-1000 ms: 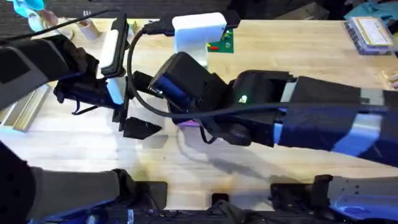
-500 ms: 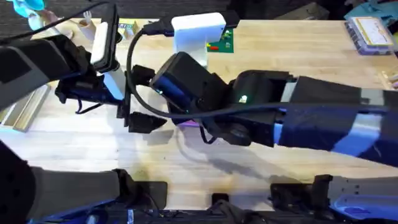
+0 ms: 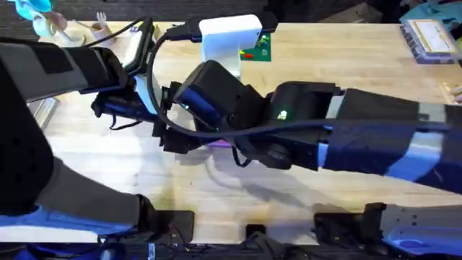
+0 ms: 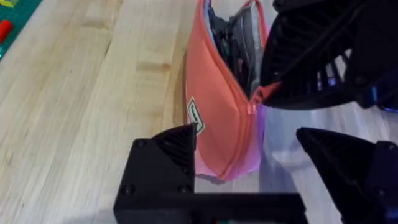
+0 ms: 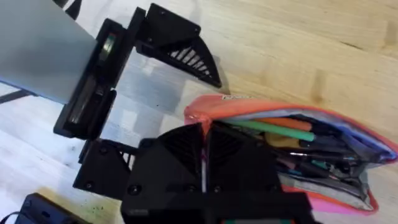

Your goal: Unzip the bag, pick up the pens from the table one at a time and place them inside, then zip the bag closed.

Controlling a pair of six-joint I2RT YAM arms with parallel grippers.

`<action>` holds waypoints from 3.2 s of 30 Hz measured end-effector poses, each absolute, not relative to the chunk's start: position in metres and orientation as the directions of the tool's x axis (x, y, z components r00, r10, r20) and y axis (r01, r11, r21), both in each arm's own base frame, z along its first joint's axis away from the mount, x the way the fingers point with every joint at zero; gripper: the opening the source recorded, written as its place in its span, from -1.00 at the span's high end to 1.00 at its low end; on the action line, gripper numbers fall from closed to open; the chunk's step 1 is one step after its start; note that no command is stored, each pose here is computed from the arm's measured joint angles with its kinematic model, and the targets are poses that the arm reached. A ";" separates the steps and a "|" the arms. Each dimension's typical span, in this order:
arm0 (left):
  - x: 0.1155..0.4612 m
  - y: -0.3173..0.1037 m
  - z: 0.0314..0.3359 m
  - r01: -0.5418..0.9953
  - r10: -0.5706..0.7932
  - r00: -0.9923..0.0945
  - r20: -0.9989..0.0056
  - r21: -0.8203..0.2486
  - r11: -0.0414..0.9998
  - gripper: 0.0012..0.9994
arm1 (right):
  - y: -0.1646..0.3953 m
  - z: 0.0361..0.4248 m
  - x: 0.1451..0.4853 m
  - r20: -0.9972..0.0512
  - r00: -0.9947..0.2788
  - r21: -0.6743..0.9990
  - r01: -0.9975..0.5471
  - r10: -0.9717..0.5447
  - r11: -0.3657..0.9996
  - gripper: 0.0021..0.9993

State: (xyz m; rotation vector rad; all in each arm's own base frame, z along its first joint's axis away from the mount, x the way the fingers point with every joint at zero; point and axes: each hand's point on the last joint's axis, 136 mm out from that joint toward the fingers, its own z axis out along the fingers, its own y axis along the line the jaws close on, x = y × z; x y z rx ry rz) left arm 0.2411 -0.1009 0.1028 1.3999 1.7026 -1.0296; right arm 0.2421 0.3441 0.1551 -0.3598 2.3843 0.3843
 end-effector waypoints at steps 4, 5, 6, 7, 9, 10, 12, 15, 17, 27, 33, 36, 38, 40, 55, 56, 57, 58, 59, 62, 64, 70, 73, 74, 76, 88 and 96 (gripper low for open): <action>0.244 -0.102 0.104 0.983 0.415 -0.178 -0.892 -0.146 0.110 -0.80 | 0.344 0.155 0.242 -0.670 -0.727 0.176 -0.355 -0.153 0.918 0.94; 0.245 -0.102 0.105 0.983 0.410 -0.179 -0.894 -0.145 0.112 -0.57 | 0.344 0.155 0.242 -0.670 -0.727 0.176 -0.355 -0.153 0.918 0.94; 0.245 -0.102 0.105 0.983 0.408 -0.178 -0.896 -0.144 0.113 -0.27 | 0.344 0.155 0.242 -0.670 -0.727 0.177 -0.355 -0.152 0.918 0.94; 0.245 -0.103 0.105 0.983 0.406 -0.178 -0.897 -0.143 0.113 -0.02 | 0.344 0.155 0.242 -0.670 -0.726 0.176 -0.355 -0.152 0.918 0.94; 0.247 -0.103 0.105 0.984 0.405 -0.170 -0.898 -0.135 0.114 0.45 | 0.344 0.155 0.242 -0.670 -0.727 0.177 -0.356 -0.153 0.918 0.94; 0.247 -0.102 0.105 0.984 0.406 -0.173 -0.897 -0.138 0.115 0.70 | 0.344 0.155 0.242 -0.670 -0.726 0.177 -0.357 -0.153 0.917 0.94; 0.247 -0.102 0.105 0.984 0.407 -0.170 -0.898 -0.135 0.114 0.90 | 0.345 0.155 0.242 -0.670 -0.726 0.177 -0.357 -0.153 0.917 0.94; 0.246 -0.102 0.105 0.984 0.406 -0.174 -0.897 -0.139 0.115 0.92 | 0.345 0.155 0.241 -0.670 -0.726 0.177 -0.357 -0.154 0.917 0.94; 0.246 -0.102 0.105 0.984 0.406 -0.174 -0.897 -0.139 0.115 0.92 | 0.344 0.155 0.241 -0.669 -0.727 0.175 -0.358 -0.156 0.917 0.94; 0.246 -0.102 0.103 0.984 0.418 -0.172 -0.892 -0.137 0.112 0.92 | 0.320 0.148 0.243 -0.634 -0.747 0.107 -0.341 -0.200 0.934 0.94; 0.247 -0.102 0.103 0.985 0.415 -0.169 -0.894 -0.133 0.113 0.92 | 0.299 0.146 0.253 -0.608 -0.773 0.090 -0.296 -0.183 0.951 0.94; 0.247 -0.102 0.104 0.984 0.411 -0.169 -0.896 -0.134 0.114 0.92 | 0.290 0.146 0.257 -0.595 -0.783 0.085 -0.287 -0.183 0.954 0.94; 0.247 -0.102 0.104 0.984 0.410 -0.169 -0.896 -0.134 0.114 0.92 | 0.283 0.146 0.259 -0.585 -0.790 0.076 -0.281 -0.186 0.957 0.94; 0.247 -0.102 0.104 0.984 0.410 -0.170 -0.896 -0.134 0.115 0.92 | 0.275 0.146 0.262 -0.576 -0.798 0.069 -0.266 -0.179 0.961 0.94; 0.247 -0.103 0.104 0.985 0.409 -0.168 -0.897 -0.134 0.111 0.92 | 0.211 0.141 0.288 -0.513 -0.855 0.024 -0.108 -0.080 0.994 0.94; 0.247 -0.103 0.104 0.985 0.409 -0.168 -0.897 -0.133 0.111 0.92 | 0.205 0.141 0.290 -0.510 -0.857 0.019 -0.093 -0.070 0.995 0.94; 0.247 -0.103 0.104 0.985 0.409 -0.167 -0.897 -0.133 0.111 0.92 | 0.200 0.141 0.291 -0.508 -0.859 0.016 -0.080 -0.061 0.997 0.94; 0.247 -0.103 0.104 0.985 0.409 -0.168 -0.897 -0.134 0.111 0.92 | 0.196 0.141 0.293 -0.506 -0.861 0.014 -0.069 -0.052 0.998 0.94; 0.247 -0.103 0.104 0.985 0.409 -0.168 -0.897 -0.133 0.111 0.92 | 0.192 0.141 0.294 -0.503 -0.863 0.011 -0.058 -0.045 0.998 0.94; 0.247 -0.103 0.104 0.985 0.408 -0.168 -0.897 -0.134 0.111 0.92 | 0.182 0.140 0.295 -0.488 -0.873 0.005 -0.035 -0.028 0.999 0.94; 0.247 -0.104 0.104 0.985 0.409 -0.168 -0.897 -0.134 0.110 0.92 | 0.177 0.138 0.294 -0.468 -0.883 0.007 -0.024 -0.018 1.000 0.94; 0.247 -0.105 0.105 0.985 0.403 -0.165 -0.900 -0.133 0.107 0.92 | 0.163 0.133 0.296 -0.425 -0.905 0.037 0.022 0.035 0.999 0.94; 0.247 -0.107 0.106 0.986 0.398 -0.163 -0.903 -0.132 0.104 0.92 | 0.158 0.132 0.299 -0.411 -0.910 0.054 0.043 0.062 0.998 0.94; 0.247 -0.107 0.107 0.986 0.395 -0.163 -0.904 -0.132 0.104 0.92 | 0.156 0.132 0.300 -0.406 -0.911 0.061 0.051 0.072 0.997 0.94; 0.247 -0.108 0.108 0.986 0.390 -0.161 -0.907 -0.131 0.101 0.92 | 0.148 0.126 0.301 -0.382 -0.918 0.080 0.080 0.105 0.994 0.94; 0.246 -0.109 0.107 0.986 0.392 -0.161 -0.906 -0.133 0.099 0.92 | 0.124 0.078 0.292 -0.362 -0.920 0.080 0.131 0.152 0.988 0.94; 0.246 -0.109 0.108 0.986 0.390 -0.160 -0.907 -0.132 0.099 0.92 | 0.117 0.069 0.294 -0.369 -0.913 0.086 0.151 0.172 0.985 0.94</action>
